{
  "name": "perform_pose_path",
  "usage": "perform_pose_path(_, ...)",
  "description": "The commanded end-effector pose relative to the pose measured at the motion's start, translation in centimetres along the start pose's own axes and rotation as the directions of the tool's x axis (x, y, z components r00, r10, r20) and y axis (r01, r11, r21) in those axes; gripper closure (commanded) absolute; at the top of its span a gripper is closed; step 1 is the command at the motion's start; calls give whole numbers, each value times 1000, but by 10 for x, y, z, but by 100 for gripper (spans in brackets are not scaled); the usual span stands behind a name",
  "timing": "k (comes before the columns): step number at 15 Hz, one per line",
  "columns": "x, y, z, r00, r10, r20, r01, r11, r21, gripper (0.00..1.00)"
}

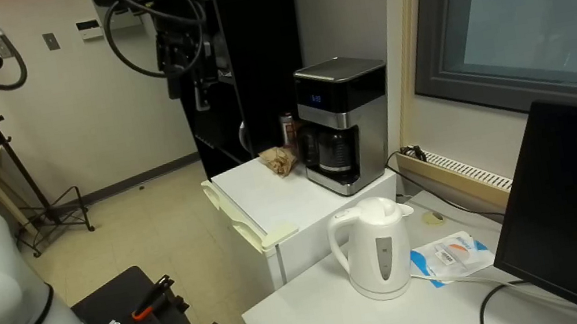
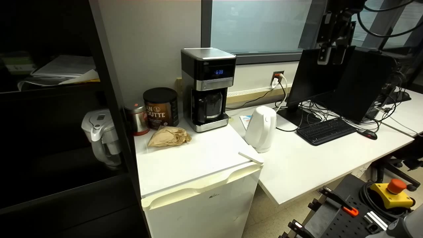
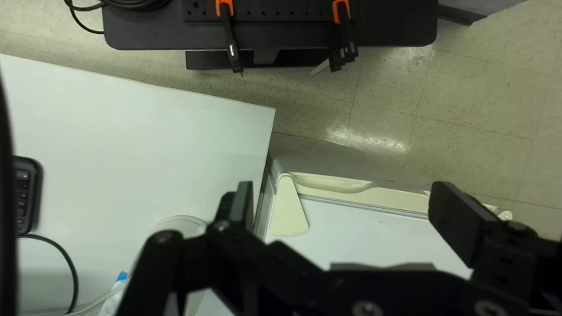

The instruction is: Press a button on the coffee maker

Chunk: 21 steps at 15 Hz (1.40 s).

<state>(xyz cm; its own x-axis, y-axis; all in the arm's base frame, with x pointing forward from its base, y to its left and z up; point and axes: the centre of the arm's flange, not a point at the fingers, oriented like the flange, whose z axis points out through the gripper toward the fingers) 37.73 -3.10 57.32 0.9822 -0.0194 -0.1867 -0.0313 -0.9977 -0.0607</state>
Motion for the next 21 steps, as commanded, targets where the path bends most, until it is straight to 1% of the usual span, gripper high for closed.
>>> perform_pose_path(1, 6, -9, 19, 998, -38, -40, 37, 999, -12, 0)
perform_pose_path(2, 8, -12, 23, 997, -50, -55, 49, 999, -15, 0)
perform_pose_path(5, 17, -26, 44, 981, -114, -157, 107, 993, -53, 0)
perform_pose_path(6, 20, -32, 51, 972, -141, -187, 129, 989, -72, 0)
perform_pose_path(9, 30, -51, 76, 930, -237, -280, 207, 969, -133, 0)
perform_pose_path(10, 34, -58, 83, 917, -263, -301, 228, 963, -146, 16)
perform_pose_path(11, 38, -65, 92, 900, -289, -327, 247, 955, -165, 25)
perform_pose_path(12, 44, -72, 100, 881, -318, -350, 266, 945, -190, 29)
perform_pose_path(13, 48, -77, 107, 859, -347, -376, 280, 934, -221, 36)
perform_pose_path(15, 57, -88, 124, 810, -408, -422, 308, 907, -286, 51)
perform_pose_path(18, 71, -104, 146, 709, -488, -509, 332, 868, -370, 74)
perform_pose_path(19, 75, -109, 152, 670, -513, -536, 338, 854, -395, 83)
perform_pose_path(21, 85, -119, 163, 609, -552, -570, 352, 832, -429, 98)
